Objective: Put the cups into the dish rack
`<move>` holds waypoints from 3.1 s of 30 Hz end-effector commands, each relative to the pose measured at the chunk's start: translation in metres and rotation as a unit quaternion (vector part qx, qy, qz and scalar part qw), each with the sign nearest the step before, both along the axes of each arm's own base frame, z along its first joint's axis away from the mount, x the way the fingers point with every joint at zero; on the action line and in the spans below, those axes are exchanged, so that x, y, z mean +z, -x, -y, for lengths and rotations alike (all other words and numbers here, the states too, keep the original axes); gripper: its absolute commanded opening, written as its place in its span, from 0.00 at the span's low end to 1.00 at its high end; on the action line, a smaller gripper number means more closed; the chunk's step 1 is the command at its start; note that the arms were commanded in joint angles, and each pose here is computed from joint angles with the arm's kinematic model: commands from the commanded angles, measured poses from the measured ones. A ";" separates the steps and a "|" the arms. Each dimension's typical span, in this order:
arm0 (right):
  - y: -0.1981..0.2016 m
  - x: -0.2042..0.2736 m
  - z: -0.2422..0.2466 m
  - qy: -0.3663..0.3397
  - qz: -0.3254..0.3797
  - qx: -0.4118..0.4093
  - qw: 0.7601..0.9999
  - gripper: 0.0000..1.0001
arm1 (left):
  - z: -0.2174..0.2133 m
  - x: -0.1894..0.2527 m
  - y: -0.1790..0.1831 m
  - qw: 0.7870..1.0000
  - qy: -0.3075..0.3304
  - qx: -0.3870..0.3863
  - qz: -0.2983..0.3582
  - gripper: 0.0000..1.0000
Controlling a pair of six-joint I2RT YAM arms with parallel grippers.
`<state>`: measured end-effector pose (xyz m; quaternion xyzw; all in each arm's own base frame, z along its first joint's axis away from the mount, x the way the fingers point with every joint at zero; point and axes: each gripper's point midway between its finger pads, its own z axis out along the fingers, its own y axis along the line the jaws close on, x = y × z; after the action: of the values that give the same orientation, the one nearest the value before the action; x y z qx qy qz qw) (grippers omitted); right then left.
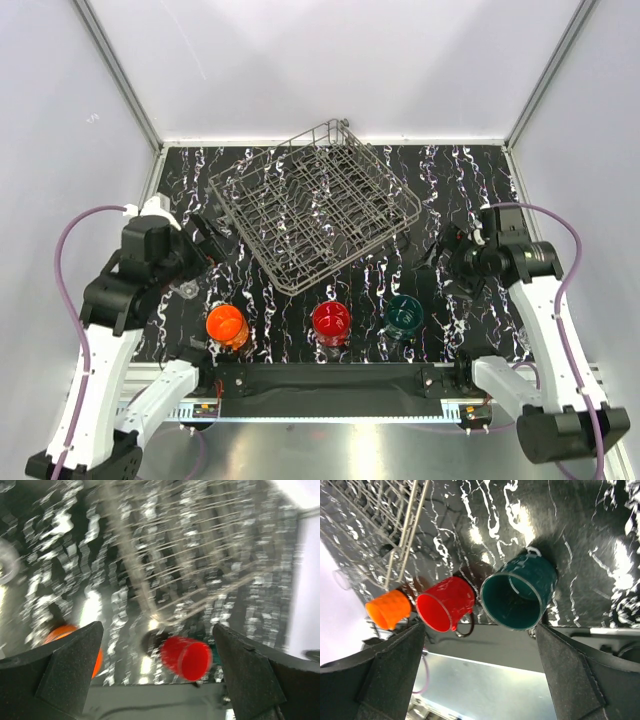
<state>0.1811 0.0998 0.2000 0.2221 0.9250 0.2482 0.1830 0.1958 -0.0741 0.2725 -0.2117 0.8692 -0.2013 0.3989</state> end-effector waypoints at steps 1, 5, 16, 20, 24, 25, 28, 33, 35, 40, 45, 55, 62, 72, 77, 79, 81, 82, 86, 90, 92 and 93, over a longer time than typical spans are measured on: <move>-0.020 0.020 -0.001 0.016 0.063 0.050 0.997 1.00 | -0.030 -0.030 0.002 0.993 -0.072 0.060 -0.067 0.99; -0.032 0.027 -0.012 -0.003 0.074 0.092 0.993 1.00 | -0.052 -0.038 -0.002 0.979 -0.114 0.125 -0.116 0.99; -0.043 0.018 -0.019 0.004 0.040 0.156 0.987 0.98 | -0.081 -0.091 -0.026 0.923 -0.192 0.198 -0.270 0.93; -0.040 0.021 -0.032 -0.007 0.047 0.179 0.983 0.98 | -0.098 -0.103 -0.033 0.909 -0.198 0.236 -0.279 0.79; -0.038 0.024 -0.040 -0.012 0.052 0.197 0.979 0.99 | -0.108 -0.119 -0.042 0.905 -0.183 0.252 -0.289 0.67; -0.037 0.024 -0.040 -0.012 0.054 0.200 0.978 0.99 | -0.107 -0.125 -0.043 0.905 -0.181 0.245 -0.297 0.67; -0.035 0.026 -0.044 -0.008 0.057 0.213 0.975 0.99 | -0.109 -0.139 -0.049 0.897 -0.178 0.247 -0.319 0.66; -0.034 0.024 -0.047 -0.006 0.061 0.223 0.973 0.99 | -0.120 -0.158 -0.057 0.884 -0.195 0.259 -0.336 0.66; -0.035 0.022 -0.048 -0.004 0.062 0.225 0.972 0.99 | -0.122 -0.164 -0.059 0.881 -0.204 0.259 -0.338 0.66; -0.037 0.019 -0.047 0.000 0.059 0.226 0.972 0.99 | -0.131 -0.182 -0.060 0.868 -0.206 0.266 -0.365 0.65; -0.038 0.019 -0.046 0.002 0.058 0.227 0.972 1.00 | -0.140 -0.197 -0.064 0.863 -0.203 0.272 -0.374 0.64; -0.040 0.019 -0.047 0.004 0.054 0.228 0.972 1.00 | -0.142 -0.220 -0.068 0.861 -0.186 0.270 -0.390 0.37; -0.045 0.021 -0.050 -0.003 0.053 0.231 0.971 1.00 | -0.137 -0.213 -0.067 0.866 -0.165 0.271 -0.386 0.01; -0.058 0.032 -0.070 -0.018 0.056 0.258 0.964 1.00 | -0.099 -0.132 -0.088 0.926 -0.042 0.252 -0.278 0.00; -0.066 0.046 -0.087 -0.031 0.062 0.277 0.958 1.00 | -0.065 -0.069 -0.103 0.963 0.045 0.193 -0.183 0.00; -0.072 0.052 -0.094 -0.039 0.066 0.277 0.958 1.00 | -0.050 -0.047 -0.106 0.973 0.070 0.160 -0.154 0.00; -0.073 0.057 -0.102 -0.054 0.068 0.281 0.956 1.00 | -0.034 -0.026 -0.111 0.980 0.097 0.129 -0.119 0.00; -0.075 0.062 -0.108 -0.066 0.073 0.285 0.953 1.00 | -0.020 -0.007 -0.116 0.984 0.128 0.095 -0.085 0.00; -0.078 0.078 -0.128 -0.116 0.085 0.291 0.946 1.00 | 0.028 0.040 -0.121 0.978 0.207 -0.007 -0.001 0.00; -0.082 0.104 -0.149 -0.181 0.111 0.299 0.930 0.99 | 0.080 0.069 -0.113 0.931 0.350 -0.096 0.048 0.00; -0.078 0.122 -0.159 -0.226 0.123 0.315 0.914 0.99 | 0.097 0.113 -0.110 0.898 0.386 -0.153 0.145 0.00; -0.082 0.133 -0.164 -0.245 0.140 0.313 0.907 0.99 | 0.101 0.120 -0.109 0.887 0.407 -0.157 0.149 0.00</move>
<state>0.2596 0.2386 0.2802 -0.0460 0.8819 0.4488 0.1366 0.3171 -0.1408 0.3043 -0.2815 0.7657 -0.4728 0.3330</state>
